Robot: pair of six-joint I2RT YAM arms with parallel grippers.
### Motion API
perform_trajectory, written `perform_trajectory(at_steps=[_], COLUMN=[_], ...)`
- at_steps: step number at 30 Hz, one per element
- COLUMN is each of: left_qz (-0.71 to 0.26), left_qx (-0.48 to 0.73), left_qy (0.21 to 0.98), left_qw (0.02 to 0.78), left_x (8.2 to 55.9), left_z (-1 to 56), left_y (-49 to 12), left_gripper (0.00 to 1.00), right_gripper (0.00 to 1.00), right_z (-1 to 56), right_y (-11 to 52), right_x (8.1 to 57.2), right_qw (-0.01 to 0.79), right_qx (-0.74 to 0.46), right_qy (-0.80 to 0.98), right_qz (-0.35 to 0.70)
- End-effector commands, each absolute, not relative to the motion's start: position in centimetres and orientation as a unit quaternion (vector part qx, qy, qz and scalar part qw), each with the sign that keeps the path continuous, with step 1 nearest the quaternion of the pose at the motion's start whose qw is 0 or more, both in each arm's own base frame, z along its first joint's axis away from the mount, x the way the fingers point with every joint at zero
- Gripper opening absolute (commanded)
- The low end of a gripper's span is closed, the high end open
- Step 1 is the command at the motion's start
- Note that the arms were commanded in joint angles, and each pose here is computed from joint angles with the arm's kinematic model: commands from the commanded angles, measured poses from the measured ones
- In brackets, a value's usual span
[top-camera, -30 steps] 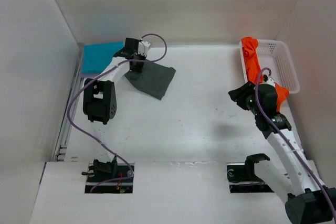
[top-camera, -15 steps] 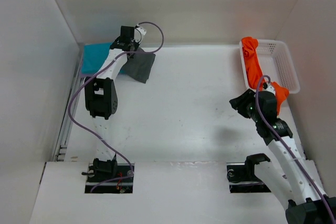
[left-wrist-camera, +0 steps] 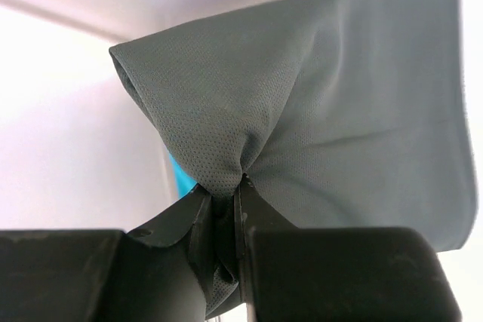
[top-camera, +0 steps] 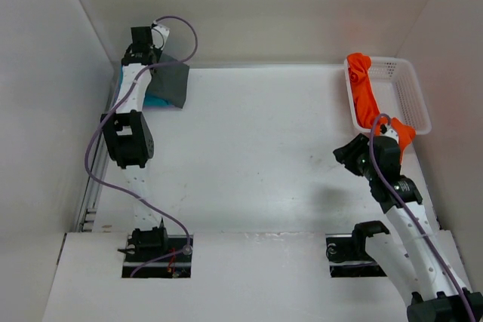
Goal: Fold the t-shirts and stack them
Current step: Put the neatly folded tshirt into the corner of the board with the left arm
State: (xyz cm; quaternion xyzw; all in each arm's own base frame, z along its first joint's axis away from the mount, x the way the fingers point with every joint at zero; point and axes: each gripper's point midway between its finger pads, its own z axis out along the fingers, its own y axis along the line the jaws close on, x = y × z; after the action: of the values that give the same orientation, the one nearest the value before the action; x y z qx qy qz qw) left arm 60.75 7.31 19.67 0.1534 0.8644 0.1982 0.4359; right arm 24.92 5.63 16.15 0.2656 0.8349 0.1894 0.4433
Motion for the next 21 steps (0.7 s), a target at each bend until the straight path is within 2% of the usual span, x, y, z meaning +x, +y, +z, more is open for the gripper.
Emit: perform_trajectory(at_steps=[1,9,16,21], left_qz=[0.186,0.116,0.079,0.078], left_qx=[0.117,0.040,0.013,0.015], left_qy=[0.849,0.859,0.889,0.900], left_qw=[0.481,0.497,0.451,0.429], left_x=[60.6,59.9,59.9,60.2], left_z=[24.2,24.2,18.3,15.1], left_y=[9.0,12.8,15.5,16.2], left_gripper=[0.00,0.01,0.02,0.12], right_gripper=[0.49,0.49,0.50,0.51], right_z=[16.7,17.2,17.5,17.8], right_y=[5.3,5.3,5.4,5.3], right_x=[25.3,25.4,25.5,25.5], right_qw=[0.455,0.458,0.457,0.458], right_qx=[0.262,0.260,0.257,0.255], right_qy=[0.831,0.829,0.831,0.831], right_qz=[0.185,0.186,0.185,0.183])
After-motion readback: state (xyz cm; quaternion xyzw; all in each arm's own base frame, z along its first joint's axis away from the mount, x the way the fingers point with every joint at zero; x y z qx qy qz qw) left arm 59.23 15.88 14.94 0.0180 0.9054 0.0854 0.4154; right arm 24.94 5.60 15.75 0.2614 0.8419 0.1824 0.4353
